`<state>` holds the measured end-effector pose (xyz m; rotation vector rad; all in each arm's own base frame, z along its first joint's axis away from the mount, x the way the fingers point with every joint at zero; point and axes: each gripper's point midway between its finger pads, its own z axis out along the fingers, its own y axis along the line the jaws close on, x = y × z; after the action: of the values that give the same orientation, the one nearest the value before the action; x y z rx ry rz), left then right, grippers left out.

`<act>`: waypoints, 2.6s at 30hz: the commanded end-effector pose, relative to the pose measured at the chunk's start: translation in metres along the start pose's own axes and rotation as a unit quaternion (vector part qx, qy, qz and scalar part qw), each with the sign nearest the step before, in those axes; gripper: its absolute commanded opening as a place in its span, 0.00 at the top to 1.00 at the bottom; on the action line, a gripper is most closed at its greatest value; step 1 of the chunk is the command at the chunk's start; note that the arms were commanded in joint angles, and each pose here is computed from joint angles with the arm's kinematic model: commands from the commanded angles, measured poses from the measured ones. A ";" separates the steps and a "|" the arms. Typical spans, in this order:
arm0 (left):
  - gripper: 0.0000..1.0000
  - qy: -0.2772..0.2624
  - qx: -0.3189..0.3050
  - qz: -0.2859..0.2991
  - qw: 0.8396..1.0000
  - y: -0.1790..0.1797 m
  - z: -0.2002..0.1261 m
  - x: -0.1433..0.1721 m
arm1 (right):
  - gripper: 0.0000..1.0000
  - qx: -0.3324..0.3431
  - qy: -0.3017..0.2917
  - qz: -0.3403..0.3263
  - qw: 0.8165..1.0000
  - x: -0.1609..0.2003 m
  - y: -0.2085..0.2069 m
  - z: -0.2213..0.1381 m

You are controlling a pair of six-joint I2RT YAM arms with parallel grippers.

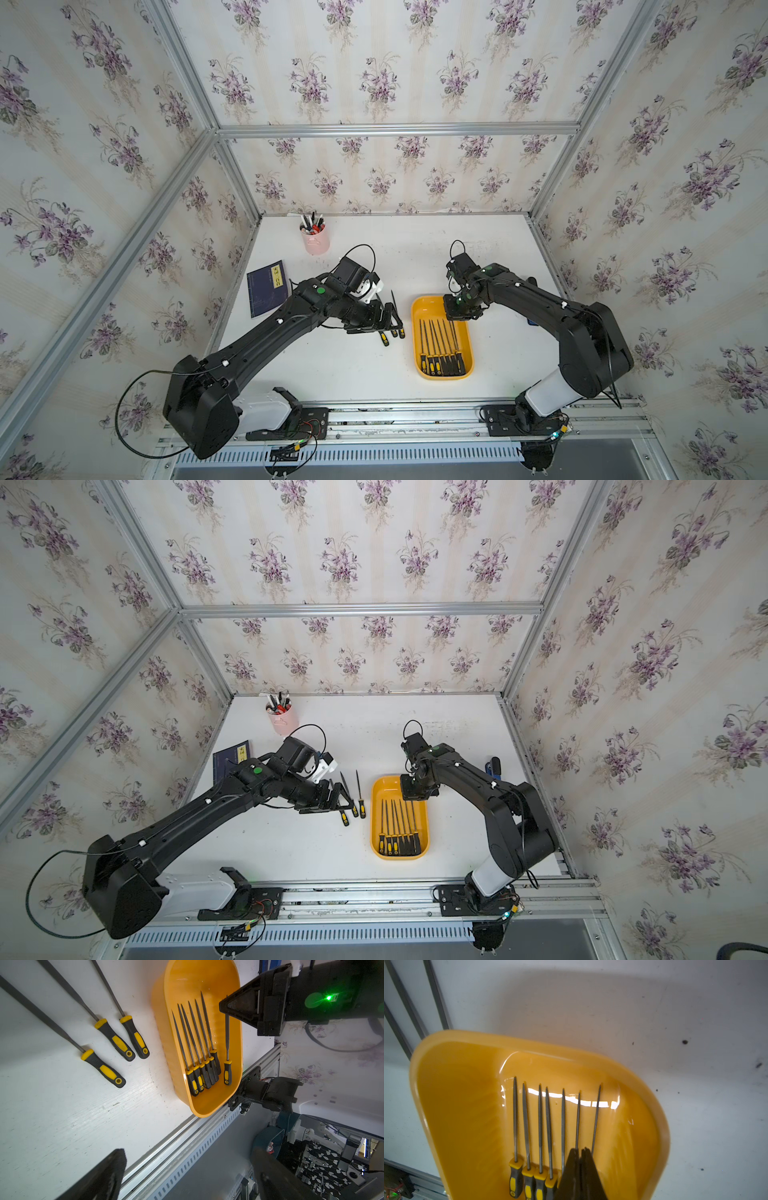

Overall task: Put the file tool into the storage box
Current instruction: Place the file tool in the storage box, then pick up the file tool from the center of the board.

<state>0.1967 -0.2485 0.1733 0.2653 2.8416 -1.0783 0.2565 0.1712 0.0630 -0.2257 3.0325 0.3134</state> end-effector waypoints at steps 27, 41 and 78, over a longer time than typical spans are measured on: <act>0.01 0.008 -0.016 -0.005 1.000 0.015 0.002 0.008 | 0.81 0.008 -0.008 0.008 1.000 0.003 -0.007 0.011; 0.01 0.006 -0.032 -0.025 0.999 0.025 0.006 0.009 | 0.74 -0.008 -0.062 0.007 0.998 -0.021 0.008 -0.034; 0.42 0.021 -0.238 -0.239 0.941 0.100 0.089 -0.008 | 0.73 -0.070 -0.110 -0.010 0.991 -0.039 0.037 -0.080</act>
<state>0.2244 -0.2359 0.0453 -0.4459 3.1711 -0.4246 0.2851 0.1958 0.1542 -0.1889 2.7856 0.5192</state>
